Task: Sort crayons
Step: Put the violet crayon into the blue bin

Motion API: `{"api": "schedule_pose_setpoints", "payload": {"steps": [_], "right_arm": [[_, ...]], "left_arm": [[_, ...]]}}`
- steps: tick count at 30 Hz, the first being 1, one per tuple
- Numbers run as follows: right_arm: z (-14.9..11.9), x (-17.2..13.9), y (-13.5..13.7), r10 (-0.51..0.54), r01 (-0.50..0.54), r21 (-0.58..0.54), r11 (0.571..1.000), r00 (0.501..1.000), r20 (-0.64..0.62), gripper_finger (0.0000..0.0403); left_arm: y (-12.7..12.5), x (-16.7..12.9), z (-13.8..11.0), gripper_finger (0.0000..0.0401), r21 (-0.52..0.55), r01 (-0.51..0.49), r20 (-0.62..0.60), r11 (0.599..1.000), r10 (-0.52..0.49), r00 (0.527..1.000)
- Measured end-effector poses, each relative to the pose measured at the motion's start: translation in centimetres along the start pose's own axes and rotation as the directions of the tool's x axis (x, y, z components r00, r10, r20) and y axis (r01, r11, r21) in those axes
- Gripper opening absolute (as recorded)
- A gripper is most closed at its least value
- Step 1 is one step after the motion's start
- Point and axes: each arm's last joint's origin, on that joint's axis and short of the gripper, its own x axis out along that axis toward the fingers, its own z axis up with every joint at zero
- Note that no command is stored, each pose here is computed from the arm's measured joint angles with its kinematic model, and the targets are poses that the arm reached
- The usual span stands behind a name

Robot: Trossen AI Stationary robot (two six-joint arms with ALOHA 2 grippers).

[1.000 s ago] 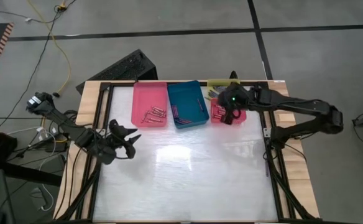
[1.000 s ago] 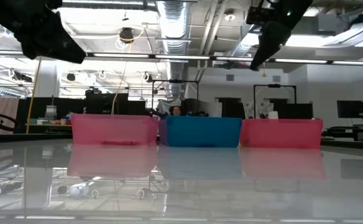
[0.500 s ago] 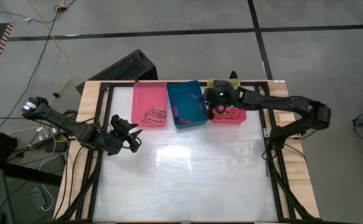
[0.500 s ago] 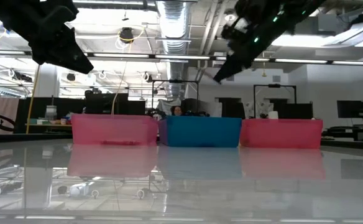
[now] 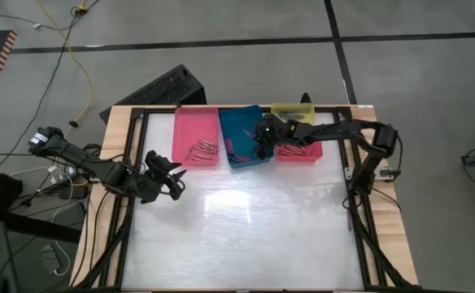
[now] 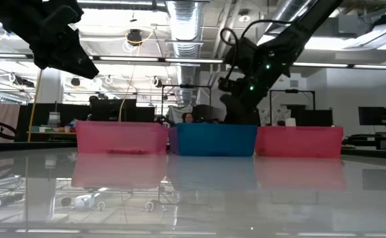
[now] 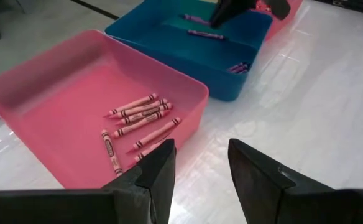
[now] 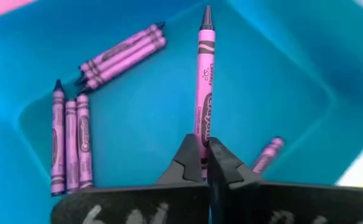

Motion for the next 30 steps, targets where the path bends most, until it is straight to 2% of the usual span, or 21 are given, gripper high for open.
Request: {"api": "schedule_pose_setpoints", "payload": {"steps": [7, 21, 30], "right_arm": [[-1.1, 1.7, 0.2, 0.0, 0.0, 0.001, 1.0, 0.999, -0.049, 0.001], [-1.0, 1.7, 0.1, -0.003, 0.003, 0.009, 1.0, 0.999, -0.048, 0.0014], [-1.0, 1.7, 0.2, -0.003, 0.003, 0.01, 1.0, 0.999, -0.04, 0.0064]], "left_arm": [[0.0, 0.0, 0.0, 0.0139, -0.006, -0.002, 0.002, 1.0, 0.002, 1.0], [0.0, 0.0, 0.0, 0.0139, -0.017, -0.001, 0.001, 1.0, 0.001, 1.0], [0.0, 0.0, 0.0, 0.0139, -0.02, 0.0, 0.0, 1.0, 0.0, 1.0]]}}
